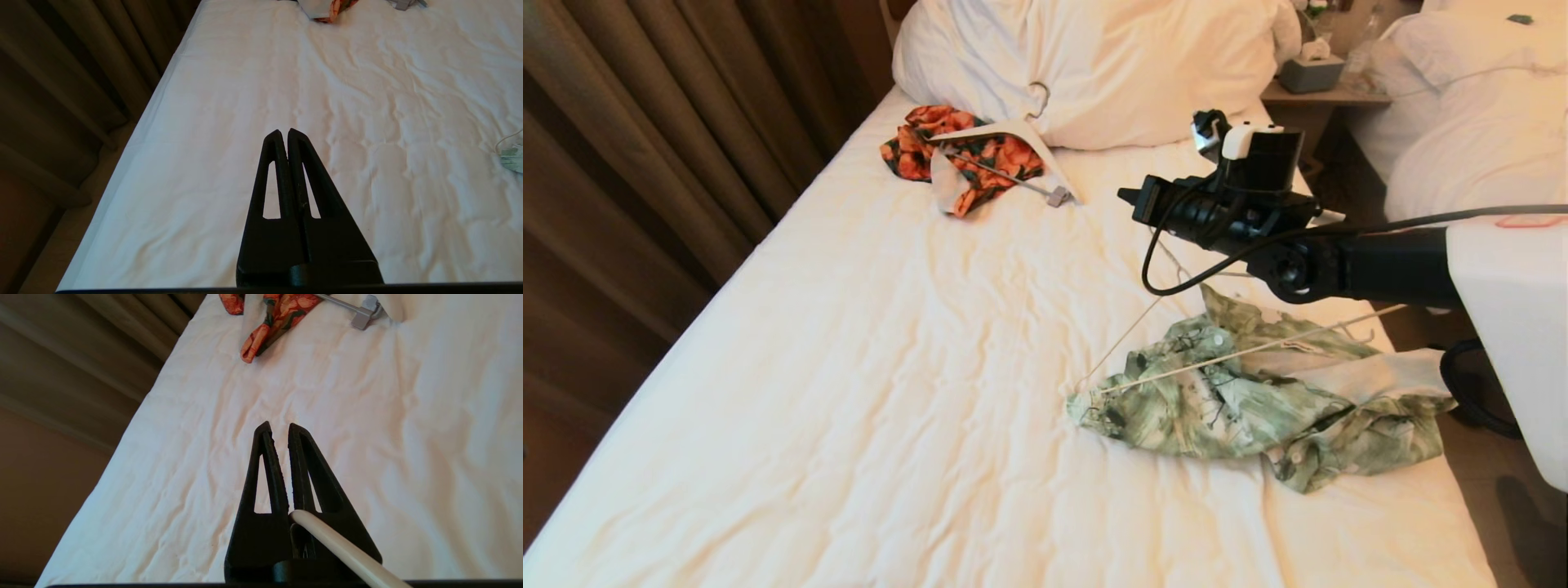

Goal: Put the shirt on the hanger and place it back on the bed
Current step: Place the hanger on the bed

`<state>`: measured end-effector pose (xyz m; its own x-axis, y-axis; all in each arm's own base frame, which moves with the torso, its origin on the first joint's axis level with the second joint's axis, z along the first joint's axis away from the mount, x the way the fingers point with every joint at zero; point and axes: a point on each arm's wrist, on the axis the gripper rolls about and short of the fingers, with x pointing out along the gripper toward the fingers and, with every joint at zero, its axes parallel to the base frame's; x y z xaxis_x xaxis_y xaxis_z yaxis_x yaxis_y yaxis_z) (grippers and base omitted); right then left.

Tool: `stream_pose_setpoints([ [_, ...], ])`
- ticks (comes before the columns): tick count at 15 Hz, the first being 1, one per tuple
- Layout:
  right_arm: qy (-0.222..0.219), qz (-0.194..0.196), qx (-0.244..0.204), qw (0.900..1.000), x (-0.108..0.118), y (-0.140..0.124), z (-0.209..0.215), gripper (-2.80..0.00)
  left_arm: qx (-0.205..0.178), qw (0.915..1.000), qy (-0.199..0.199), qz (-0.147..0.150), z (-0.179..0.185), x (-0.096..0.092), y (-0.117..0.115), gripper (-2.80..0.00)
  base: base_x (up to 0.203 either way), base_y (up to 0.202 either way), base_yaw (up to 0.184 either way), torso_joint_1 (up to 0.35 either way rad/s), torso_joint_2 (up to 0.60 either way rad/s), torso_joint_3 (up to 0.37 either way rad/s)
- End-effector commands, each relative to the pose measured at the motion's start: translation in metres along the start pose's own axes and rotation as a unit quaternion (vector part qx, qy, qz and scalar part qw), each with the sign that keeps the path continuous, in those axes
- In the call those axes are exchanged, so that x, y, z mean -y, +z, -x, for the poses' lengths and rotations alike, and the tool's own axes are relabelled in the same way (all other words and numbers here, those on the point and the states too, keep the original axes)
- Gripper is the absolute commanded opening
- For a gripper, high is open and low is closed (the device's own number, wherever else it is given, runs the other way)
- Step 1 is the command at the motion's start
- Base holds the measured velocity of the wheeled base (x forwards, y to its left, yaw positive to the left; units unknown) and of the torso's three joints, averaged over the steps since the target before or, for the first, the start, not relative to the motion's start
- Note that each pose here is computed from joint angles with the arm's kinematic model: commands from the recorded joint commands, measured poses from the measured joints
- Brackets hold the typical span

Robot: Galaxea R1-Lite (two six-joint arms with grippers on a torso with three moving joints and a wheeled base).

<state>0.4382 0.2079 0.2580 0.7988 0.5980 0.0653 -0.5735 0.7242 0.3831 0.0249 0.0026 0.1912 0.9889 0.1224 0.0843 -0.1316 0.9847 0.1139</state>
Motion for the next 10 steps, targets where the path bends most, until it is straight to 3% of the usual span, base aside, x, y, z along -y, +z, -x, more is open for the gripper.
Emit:
stream_pose_setpoints([
  [1,-0.004,-0.002,-0.004,1.0,0.003,-0.005,-0.003,-2.8,0.002,1.0,0.001,0.0,0.001,0.0,-0.001,-2.8,0.0,0.0,0.0,0.0,0.0,0.0],
  [2,-0.005,-0.002,-0.005,1.0,0.003,-0.006,-0.003,0.0,0.003,1.0,0.002,0.001,0.001,0.0,0.0,-2.8,0.0,0.0,0.0,0.0,0.0,0.0],
  [7,-0.016,0.0,0.005,1.0,-0.007,0.004,0.004,0.0,0.009,1.0,0.003,0.002,0.004,-0.001,0.0,-2.8,0.0,0.0,0.0,0.0,0.0,0.0],
  [10,-0.084,0.024,-0.035,0.996,-0.008,0.001,0.012,0.0,0.022,0.9997,0.005,0.005,0.009,-0.002,0.001,-2.8,0.0,0.0,0.0,0.0,0.0,0.0],
])
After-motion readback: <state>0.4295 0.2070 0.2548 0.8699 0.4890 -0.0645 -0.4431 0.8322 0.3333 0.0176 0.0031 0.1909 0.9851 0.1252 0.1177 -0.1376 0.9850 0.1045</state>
